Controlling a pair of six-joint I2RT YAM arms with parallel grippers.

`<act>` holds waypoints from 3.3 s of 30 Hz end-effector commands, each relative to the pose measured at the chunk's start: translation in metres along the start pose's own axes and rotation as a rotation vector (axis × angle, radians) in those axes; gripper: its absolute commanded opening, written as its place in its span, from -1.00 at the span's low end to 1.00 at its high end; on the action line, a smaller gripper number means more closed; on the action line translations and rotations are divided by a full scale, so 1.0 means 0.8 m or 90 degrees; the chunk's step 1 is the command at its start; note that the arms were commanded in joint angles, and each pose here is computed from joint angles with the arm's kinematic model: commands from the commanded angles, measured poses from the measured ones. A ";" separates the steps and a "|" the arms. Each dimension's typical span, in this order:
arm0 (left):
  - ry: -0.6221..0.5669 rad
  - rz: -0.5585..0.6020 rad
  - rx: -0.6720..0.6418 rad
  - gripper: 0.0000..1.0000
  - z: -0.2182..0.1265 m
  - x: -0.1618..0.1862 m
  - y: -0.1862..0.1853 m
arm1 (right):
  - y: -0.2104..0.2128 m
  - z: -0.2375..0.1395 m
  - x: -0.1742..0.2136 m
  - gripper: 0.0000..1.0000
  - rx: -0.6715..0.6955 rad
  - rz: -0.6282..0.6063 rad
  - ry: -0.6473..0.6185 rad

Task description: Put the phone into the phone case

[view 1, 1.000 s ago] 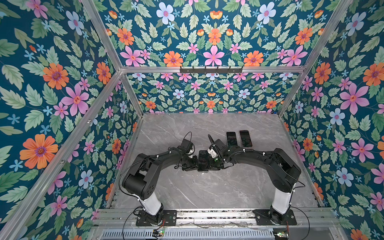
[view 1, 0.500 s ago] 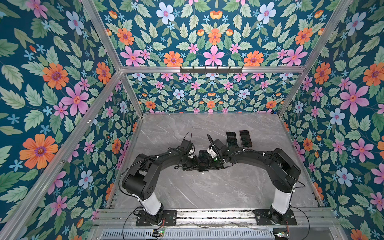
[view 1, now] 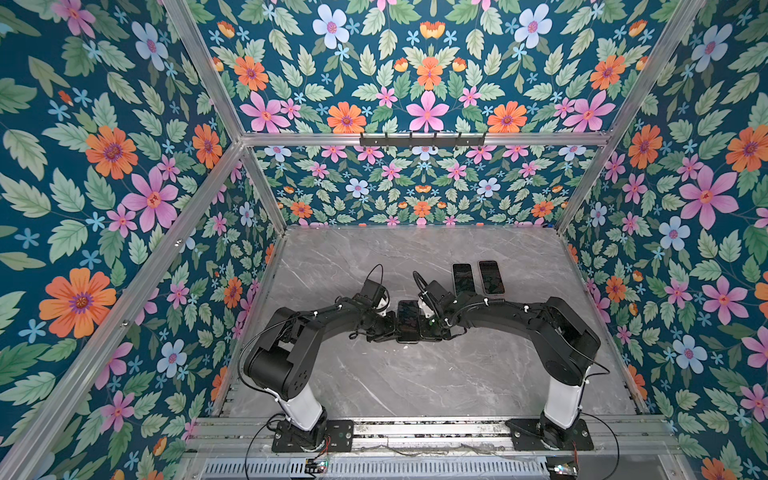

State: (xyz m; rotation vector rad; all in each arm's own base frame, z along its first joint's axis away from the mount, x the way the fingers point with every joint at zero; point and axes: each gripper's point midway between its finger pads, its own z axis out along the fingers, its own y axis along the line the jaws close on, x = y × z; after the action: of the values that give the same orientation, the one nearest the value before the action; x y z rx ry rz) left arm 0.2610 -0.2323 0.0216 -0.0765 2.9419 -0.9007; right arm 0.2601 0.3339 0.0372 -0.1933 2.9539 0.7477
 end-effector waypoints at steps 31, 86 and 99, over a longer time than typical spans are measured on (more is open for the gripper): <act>0.008 -0.014 0.016 -0.34 0.006 0.020 0.000 | 0.023 0.024 0.006 -0.81 -0.031 -0.011 0.031; -0.016 -0.047 0.044 -0.28 -0.011 0.020 0.010 | 0.014 0.013 -0.005 -0.72 0.007 -0.003 0.018; -0.023 -0.052 0.059 -0.41 -0.010 0.019 0.007 | 0.020 0.034 0.012 -0.80 -0.029 0.013 0.052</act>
State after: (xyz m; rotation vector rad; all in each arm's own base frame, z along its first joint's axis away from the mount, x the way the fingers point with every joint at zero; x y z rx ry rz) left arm 0.2433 -0.2224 0.0241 -0.2182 2.8917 -1.0252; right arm 0.2627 0.3498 0.0288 -0.1956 2.9818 0.7490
